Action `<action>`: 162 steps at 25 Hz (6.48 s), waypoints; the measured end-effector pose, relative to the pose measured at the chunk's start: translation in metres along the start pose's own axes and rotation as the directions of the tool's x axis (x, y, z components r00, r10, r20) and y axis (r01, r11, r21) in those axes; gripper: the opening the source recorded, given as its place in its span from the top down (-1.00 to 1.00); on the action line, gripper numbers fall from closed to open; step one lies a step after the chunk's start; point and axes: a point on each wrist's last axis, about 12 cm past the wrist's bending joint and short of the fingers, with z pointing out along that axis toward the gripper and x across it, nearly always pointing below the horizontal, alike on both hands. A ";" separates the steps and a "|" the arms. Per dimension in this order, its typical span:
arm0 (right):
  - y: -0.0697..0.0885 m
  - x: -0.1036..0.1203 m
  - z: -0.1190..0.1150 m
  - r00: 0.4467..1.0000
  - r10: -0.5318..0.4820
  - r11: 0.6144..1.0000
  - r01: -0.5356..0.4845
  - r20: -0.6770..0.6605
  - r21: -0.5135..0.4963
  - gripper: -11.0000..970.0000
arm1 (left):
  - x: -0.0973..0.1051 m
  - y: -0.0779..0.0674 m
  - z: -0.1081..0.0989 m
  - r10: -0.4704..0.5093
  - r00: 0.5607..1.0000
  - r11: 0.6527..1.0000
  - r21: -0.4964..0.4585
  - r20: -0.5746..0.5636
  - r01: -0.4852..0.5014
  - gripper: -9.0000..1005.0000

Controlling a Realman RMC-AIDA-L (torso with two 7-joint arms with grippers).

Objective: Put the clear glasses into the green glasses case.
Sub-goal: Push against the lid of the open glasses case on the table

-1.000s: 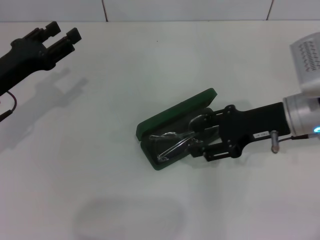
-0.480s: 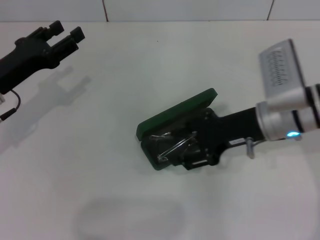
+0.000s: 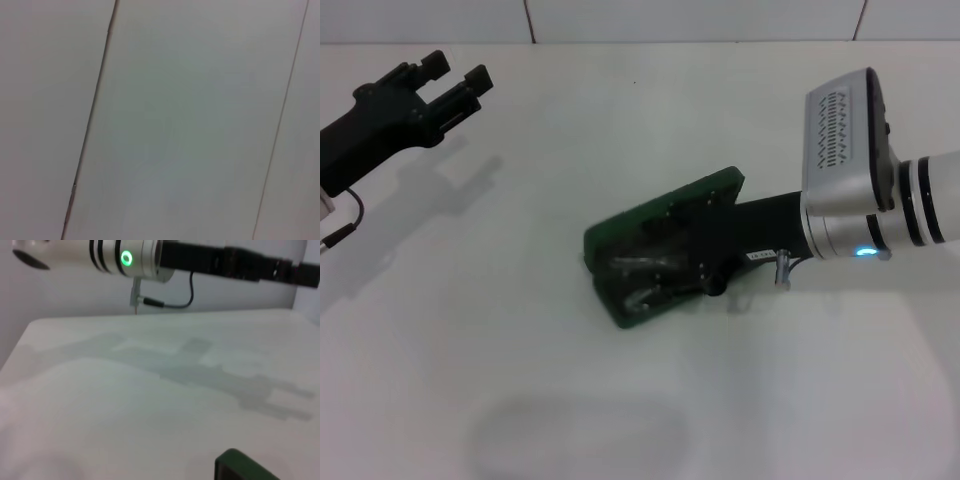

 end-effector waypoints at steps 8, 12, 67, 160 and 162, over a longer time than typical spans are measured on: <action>0.012 0.002 -0.025 0.998 0.029 0.989 -0.020 0.054 -0.148 -0.30 | 0.000 0.004 -0.003 0.005 1.000 1.000 -0.015 -0.014 -0.005 -0.40; 0.005 0.021 -0.077 0.979 0.126 0.991 -0.116 0.160 -0.072 -0.30 | 0.004 0.002 -0.003 -0.003 0.999 1.000 0.002 -0.053 0.003 -0.40; -0.008 0.087 -0.148 0.804 0.134 0.800 -0.433 0.579 0.416 -0.30 | 0.040 -0.059 0.074 0.049 0.887 0.951 0.292 -0.459 0.099 -0.40; 0.034 -0.009 0.025 0.943 -0.332 0.941 0.331 -0.004 -0.066 -0.30 | 0.008 -0.011 0.004 0.025 0.994 0.995 0.100 -0.108 -0.014 -0.40; 0.036 -0.010 0.020 0.941 -0.337 0.940 0.338 0.017 -0.050 -0.30 | 0.008 -0.011 0.004 0.025 0.994 0.995 0.099 -0.107 -0.014 -0.40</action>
